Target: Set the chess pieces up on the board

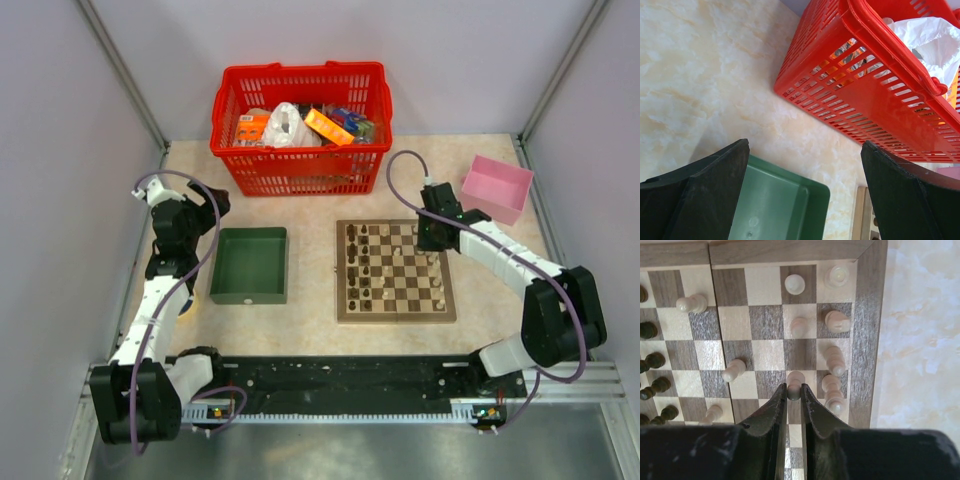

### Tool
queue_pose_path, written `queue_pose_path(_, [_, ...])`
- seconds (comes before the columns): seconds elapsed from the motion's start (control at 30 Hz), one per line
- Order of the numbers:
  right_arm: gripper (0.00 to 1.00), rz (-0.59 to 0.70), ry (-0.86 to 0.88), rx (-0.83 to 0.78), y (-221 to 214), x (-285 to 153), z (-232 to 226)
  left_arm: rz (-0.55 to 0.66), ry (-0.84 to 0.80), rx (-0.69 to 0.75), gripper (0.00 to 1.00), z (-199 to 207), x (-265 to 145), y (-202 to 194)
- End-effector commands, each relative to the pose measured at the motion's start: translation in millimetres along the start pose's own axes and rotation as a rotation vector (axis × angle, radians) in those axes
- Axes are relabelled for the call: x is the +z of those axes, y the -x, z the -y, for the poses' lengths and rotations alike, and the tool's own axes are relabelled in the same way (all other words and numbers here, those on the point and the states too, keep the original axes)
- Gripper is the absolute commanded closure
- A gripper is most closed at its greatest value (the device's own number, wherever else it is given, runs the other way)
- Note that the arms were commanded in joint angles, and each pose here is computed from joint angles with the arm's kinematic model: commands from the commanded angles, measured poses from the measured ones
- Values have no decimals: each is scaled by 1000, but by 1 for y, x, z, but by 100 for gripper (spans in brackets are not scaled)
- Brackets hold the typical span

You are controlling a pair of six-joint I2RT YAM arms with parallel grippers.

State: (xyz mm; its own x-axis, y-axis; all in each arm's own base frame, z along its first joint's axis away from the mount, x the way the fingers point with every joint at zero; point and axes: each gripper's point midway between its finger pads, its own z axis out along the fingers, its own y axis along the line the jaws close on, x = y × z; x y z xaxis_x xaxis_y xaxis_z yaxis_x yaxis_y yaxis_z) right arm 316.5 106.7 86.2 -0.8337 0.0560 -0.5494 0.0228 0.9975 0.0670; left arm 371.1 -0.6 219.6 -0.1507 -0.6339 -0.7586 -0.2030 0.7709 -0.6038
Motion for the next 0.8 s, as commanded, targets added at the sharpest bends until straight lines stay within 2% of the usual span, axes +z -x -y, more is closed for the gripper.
queue_pose_path(0.0, [87,51,-4,23,17,4,5,50,-47,0,1,12,-2,15])
queue_pose_path(0.77, [86,12,-9,16,9,28,3,42,-34,1,1,7,0,11])
